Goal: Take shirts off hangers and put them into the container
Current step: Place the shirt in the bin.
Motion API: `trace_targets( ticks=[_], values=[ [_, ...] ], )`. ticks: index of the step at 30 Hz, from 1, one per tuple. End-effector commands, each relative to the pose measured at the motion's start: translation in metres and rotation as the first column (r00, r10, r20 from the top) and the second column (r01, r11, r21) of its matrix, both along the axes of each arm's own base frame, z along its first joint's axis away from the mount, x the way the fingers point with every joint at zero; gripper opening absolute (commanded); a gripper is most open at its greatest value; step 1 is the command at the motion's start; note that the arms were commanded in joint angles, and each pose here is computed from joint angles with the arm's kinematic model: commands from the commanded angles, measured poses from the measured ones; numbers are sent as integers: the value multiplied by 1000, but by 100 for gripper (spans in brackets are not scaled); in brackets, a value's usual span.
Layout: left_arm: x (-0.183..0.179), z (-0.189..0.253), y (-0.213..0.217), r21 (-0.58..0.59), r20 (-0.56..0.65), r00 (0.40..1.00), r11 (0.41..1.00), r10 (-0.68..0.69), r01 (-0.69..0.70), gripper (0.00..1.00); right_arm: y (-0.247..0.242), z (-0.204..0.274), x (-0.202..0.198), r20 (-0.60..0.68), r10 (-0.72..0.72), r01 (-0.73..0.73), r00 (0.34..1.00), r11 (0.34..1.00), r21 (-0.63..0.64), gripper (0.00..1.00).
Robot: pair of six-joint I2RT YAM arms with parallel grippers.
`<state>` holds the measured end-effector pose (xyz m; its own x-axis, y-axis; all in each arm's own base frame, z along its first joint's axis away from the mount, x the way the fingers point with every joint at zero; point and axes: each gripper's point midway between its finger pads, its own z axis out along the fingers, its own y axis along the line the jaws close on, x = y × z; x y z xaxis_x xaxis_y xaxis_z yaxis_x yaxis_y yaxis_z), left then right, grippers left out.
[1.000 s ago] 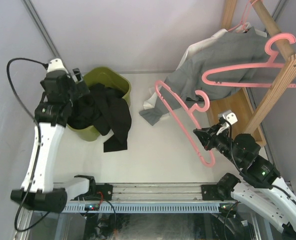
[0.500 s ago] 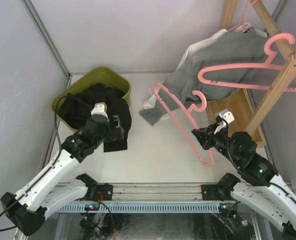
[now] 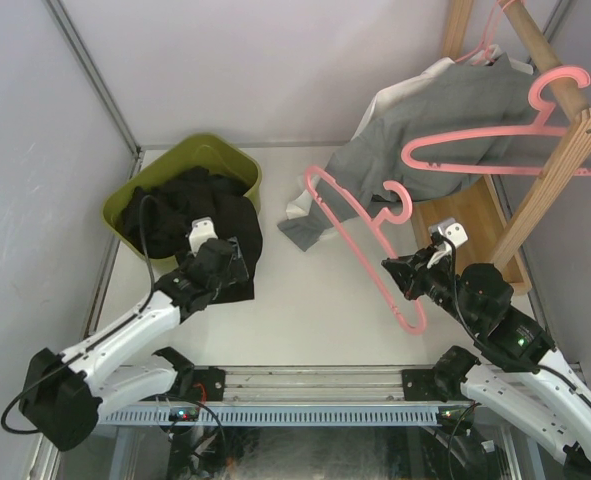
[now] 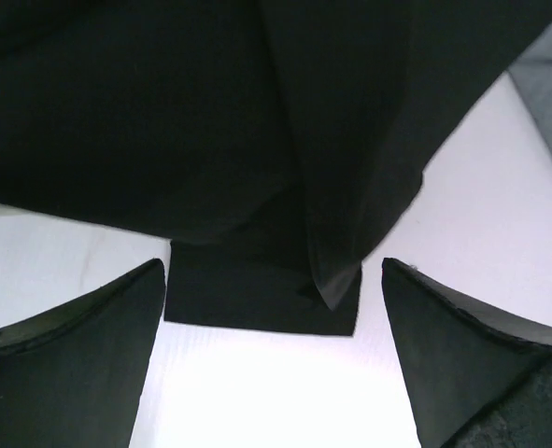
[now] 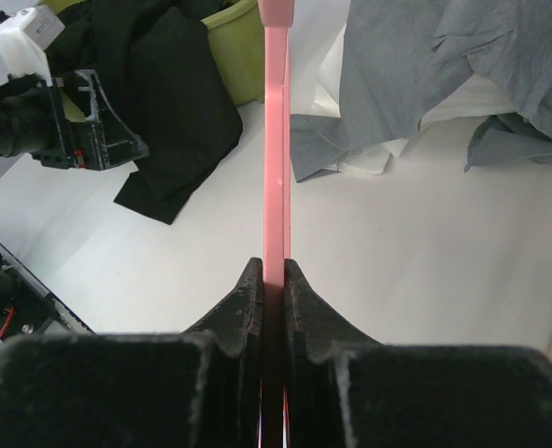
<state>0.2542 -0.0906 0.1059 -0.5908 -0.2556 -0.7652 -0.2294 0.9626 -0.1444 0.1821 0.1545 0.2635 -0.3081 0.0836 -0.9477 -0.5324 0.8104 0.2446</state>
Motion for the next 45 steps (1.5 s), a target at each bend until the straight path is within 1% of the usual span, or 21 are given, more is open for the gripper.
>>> trace_targets(
  ticks=[1,4,6,10,13,14,15,19,20,21,23,25,26,31,35,38,42,43,45],
  values=[
    [26,5,13,68,66,996,995,63,-68,100,2,19,2,51,-8,5,999,998,63,0],
    [37,11,14,90,108,992,994,59,-69,100,0,18,2,49,-14,11,999,998,59,0],
    [44,17,10,85,146,989,995,38,-51,100,-1,17,3,48,-16,13,999,999,53,0],
    [56,23,8,87,204,978,995,39,-58,100,1,18,4,48,-11,9,999,998,56,0],
    [63,23,5,97,237,971,994,19,-43,94,2,16,3,40,-8,6,999,999,53,0],
    [63,21,7,106,237,971,993,29,-55,89,2,16,3,39,-7,5,999,999,53,0],
    [64,20,9,118,233,972,991,32,-61,83,2,16,3,39,-9,7,999,999,52,0],
    [65,23,2,108,225,974,994,2,-27,52,-2,14,2,36,-22,21,999,999,45,0],
    [65,26,0,99,226,974,995,-10,-13,42,-3,14,2,37,-27,25,999,999,45,0],
    [64,30,-4,86,232,972,996,-24,4,31,-3,14,2,38,-28,26,999,999,45,0],
    [64,44,-12,48,254,966,998,-55,44,14,-3,15,2,41,-28,26,999,998,48,0],
    [65,69,-20,11,301,950,996,-87,88,3,-3,16,3,42,-29,27,999,998,51,0],
    [65,85,-22,3,330,939,995,-98,103,1,-3,16,3,42,-28,26,999,998,51,0],
    [75,171,-7,26,453,887,995,-96,94,0,-2,17,3,42,-25,23,999,998,58,0],
    [98,223,32,61,507,861,998,-38,8,0,-1,18,3,43,-21,19,999,998,64,0],
    [118,250,62,31,542,840,997,38,-65,0,0,19,2,43,-17,14,999,998,68,0],
    [151,258,86,-14,535,835,990,128,-143,0,1,20,1,42,-13,10,999,997,75,0],
    [159,252,91,-16,519,841,985,153,-169,0,1,20,1,43,-14,11,999,997,76,0],
    [176,226,103,-24,462,859,971,222,-238,0,0,19,0,40,-12,9,999,997,76,0]
  ],
)
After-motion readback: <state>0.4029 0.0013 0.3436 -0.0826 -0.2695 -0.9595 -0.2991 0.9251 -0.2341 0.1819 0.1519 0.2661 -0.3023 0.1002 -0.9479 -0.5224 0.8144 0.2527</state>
